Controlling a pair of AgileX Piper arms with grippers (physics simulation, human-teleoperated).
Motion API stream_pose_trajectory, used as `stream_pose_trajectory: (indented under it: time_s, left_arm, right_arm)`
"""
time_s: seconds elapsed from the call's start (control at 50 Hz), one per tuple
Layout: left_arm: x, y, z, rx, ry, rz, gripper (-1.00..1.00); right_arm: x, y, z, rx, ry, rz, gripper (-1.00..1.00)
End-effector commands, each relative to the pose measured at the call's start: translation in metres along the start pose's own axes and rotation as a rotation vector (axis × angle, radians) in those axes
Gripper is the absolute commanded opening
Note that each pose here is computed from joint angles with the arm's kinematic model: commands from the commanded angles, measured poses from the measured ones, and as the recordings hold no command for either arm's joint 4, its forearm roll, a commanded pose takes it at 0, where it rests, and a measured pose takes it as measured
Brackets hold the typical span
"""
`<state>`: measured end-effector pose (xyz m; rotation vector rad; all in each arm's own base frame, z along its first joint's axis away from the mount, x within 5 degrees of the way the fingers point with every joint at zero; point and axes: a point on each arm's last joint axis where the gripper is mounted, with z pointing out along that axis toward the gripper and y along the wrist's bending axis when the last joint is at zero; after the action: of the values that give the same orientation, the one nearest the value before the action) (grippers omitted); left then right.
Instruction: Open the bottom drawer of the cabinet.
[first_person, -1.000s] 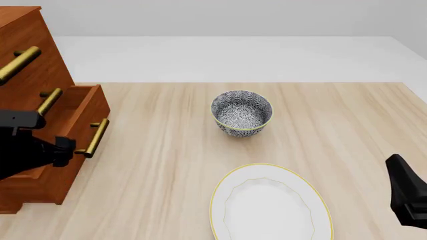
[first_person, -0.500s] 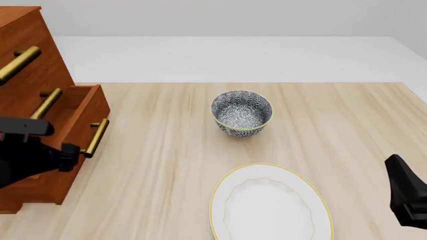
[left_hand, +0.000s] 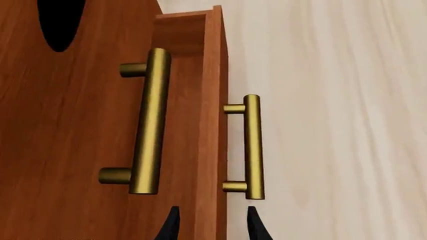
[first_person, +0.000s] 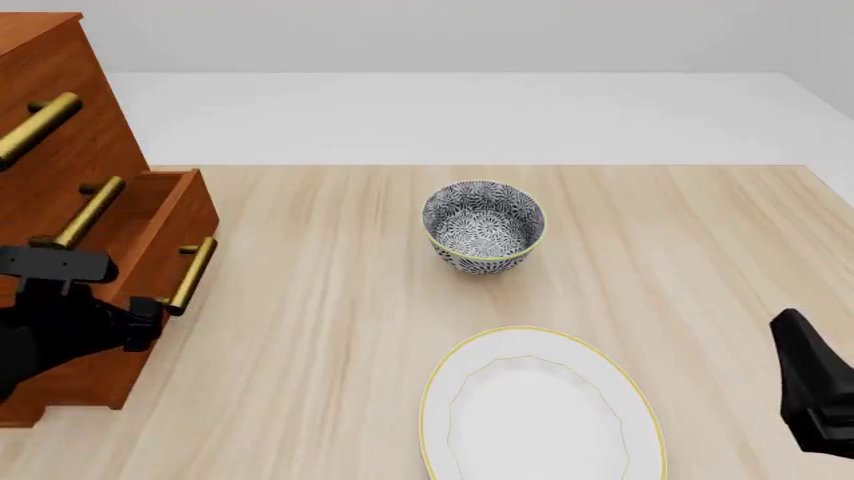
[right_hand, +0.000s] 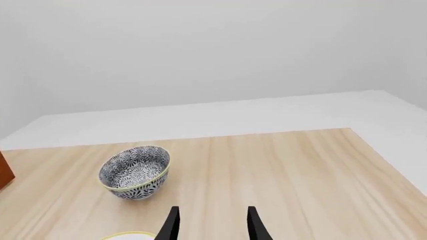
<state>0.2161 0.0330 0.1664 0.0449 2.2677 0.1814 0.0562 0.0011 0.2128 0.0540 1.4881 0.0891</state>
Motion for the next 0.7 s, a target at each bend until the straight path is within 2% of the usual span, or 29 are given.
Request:
stream_pose_trajectory:
  time_s: [0.02,0.18,0.2,0.32,0.34,0.38,0.7]
  left_arm:
    - [0.010,-0.001,0.012,0.003,0.032,0.004,1.00]
    - [0.015,-0.007,0.014,0.020,0.044,-0.004,1.00]
    - [0.016,-0.010,0.016,0.034,0.055,-0.026,1.00]
    - [0.020,-0.018,0.017,0.059,0.067,-0.041,1.00]
    - [0.023,-0.025,0.019,0.080,0.081,-0.072,1.00]
    - [0.024,-0.025,0.018,0.078,0.075,-0.058,1.00]
    - [0.031,-0.040,0.022,0.123,0.091,-0.081,1.00]
  right_arm:
    - [0.000,0.000,0.000,0.001,-0.002,-0.001,1.00]
    - [0.000,0.000,0.000,0.004,-0.003,-0.001,1.00]
    - [0.000,0.000,0.000,0.003,-0.003,-0.003,1.00]
    - [0.000,0.000,0.000,0.005,-0.004,-0.004,1.00]
    - [0.000,0.000,0.000,0.006,-0.004,-0.005,1.00]
    - [0.000,0.000,0.000,0.007,-0.003,-0.005,1.00]
    - [0.000,-0.001,0.000,0.013,-0.002,-0.009,1.00]
